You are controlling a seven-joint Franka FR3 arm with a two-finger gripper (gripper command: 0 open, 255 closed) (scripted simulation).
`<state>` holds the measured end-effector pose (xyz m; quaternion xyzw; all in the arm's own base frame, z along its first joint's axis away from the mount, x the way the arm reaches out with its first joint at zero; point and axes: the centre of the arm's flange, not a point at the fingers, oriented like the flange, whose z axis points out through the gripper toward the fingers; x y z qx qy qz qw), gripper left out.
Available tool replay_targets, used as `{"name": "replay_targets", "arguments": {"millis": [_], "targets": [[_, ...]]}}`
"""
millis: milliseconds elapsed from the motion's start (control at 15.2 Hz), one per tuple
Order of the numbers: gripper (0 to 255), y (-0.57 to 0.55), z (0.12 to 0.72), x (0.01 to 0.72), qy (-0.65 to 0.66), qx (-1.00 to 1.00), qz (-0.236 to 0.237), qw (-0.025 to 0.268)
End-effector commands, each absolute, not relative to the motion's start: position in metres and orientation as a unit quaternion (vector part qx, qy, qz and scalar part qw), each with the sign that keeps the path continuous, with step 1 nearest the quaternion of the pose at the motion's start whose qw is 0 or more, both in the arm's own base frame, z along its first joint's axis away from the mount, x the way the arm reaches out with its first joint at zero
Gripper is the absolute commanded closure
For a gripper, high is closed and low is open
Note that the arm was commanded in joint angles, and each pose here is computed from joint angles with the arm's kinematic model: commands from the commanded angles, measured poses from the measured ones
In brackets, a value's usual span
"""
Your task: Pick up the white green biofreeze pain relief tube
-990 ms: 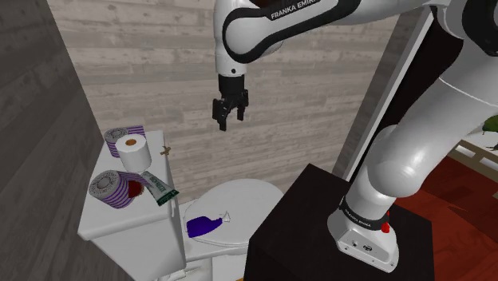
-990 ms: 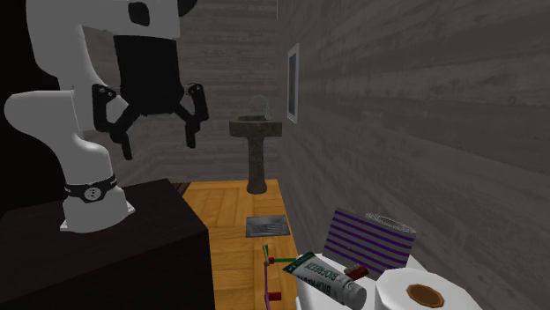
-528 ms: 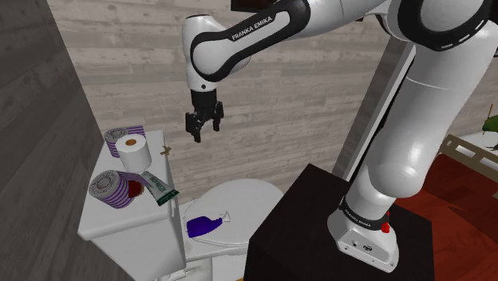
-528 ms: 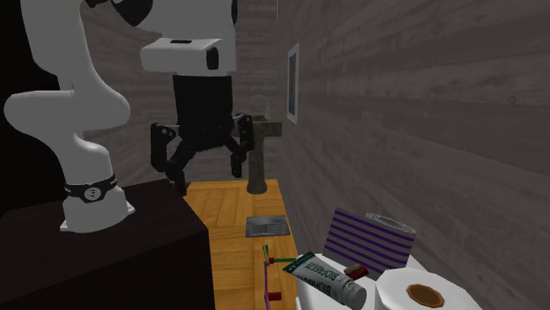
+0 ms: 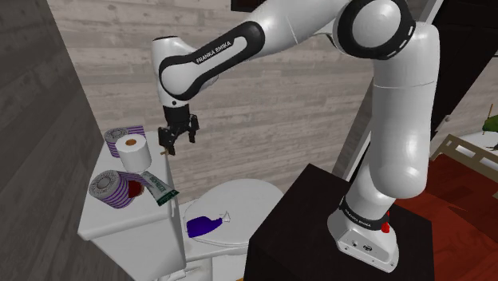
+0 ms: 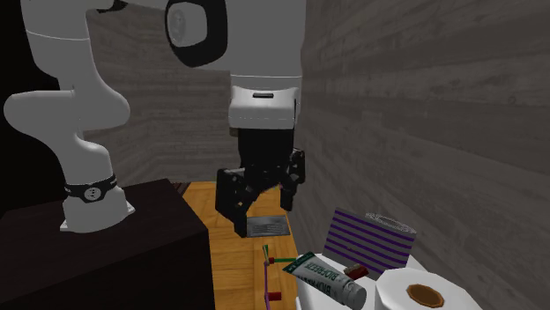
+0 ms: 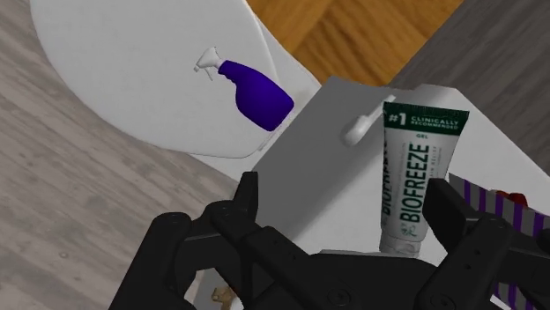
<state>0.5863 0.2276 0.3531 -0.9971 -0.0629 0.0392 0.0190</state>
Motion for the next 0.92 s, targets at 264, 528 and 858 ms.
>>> {"name": "replay_targets", "arguments": {"millis": [264,528,858], "targets": [[0,0.275,0.309,0.637,-0.076,-0.996,0.040,0.023],[0,0.307,0.282,0.670,-0.085,-0.995,0.041,0.025],[0,0.333,0.255,0.695,-0.092,-0.995,0.042,0.027]]}}
